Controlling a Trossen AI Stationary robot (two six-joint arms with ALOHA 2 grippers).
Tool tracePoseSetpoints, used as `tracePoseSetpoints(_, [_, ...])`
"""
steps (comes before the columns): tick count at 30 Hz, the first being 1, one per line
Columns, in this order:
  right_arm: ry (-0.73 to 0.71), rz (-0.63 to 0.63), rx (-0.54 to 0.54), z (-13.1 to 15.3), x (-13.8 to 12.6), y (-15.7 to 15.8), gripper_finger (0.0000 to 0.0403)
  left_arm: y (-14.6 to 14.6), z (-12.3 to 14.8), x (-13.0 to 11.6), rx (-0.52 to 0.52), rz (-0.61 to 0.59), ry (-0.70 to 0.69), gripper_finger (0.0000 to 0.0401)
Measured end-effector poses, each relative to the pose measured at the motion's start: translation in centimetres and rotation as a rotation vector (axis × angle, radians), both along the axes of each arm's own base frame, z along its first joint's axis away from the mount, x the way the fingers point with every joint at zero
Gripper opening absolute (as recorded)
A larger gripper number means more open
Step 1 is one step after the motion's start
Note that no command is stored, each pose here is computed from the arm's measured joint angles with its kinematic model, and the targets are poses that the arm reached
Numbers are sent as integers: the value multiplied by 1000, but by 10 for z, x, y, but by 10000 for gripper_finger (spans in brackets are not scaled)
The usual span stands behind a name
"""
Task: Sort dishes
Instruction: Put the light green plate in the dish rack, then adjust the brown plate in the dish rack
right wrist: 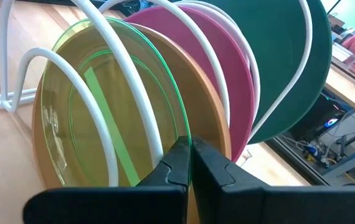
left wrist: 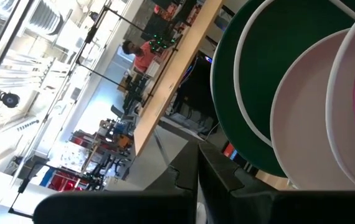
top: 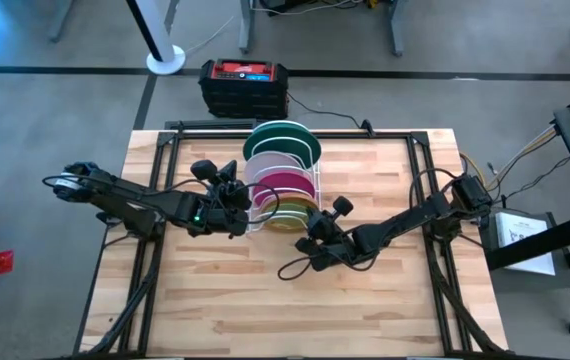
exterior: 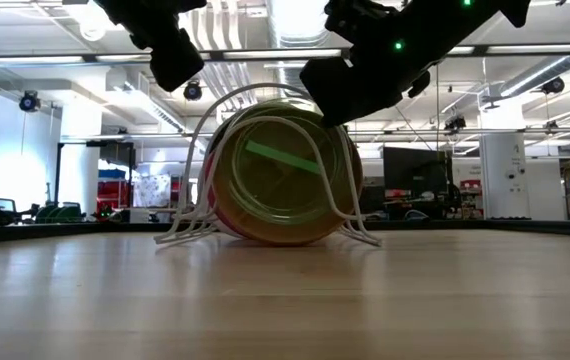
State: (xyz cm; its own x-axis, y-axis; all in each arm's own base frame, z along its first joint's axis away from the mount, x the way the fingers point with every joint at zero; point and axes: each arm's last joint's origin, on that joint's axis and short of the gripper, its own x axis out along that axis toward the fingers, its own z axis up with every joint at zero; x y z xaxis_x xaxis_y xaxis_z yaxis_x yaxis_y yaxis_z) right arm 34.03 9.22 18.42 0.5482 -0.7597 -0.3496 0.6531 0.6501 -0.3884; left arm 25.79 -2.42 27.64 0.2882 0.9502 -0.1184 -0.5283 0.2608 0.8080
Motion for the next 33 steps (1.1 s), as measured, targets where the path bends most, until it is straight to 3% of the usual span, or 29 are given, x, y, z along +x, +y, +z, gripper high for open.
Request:
tracePoseSetpoints(17, [-15, -9, 10, 0, 0, -1, 75, 0, 0, 0, 0, 0, 0, 0])
tracePoseSetpoints(27, [-5, -1, 2, 0, 0, 0, 72, 0, 0, 0, 0, 0, 0, 0])
tracePoseSetpoints(33, [-54, 49, 31, 14, -9, 19, 57, 0, 0, 0, 0, 0, 2, 0])
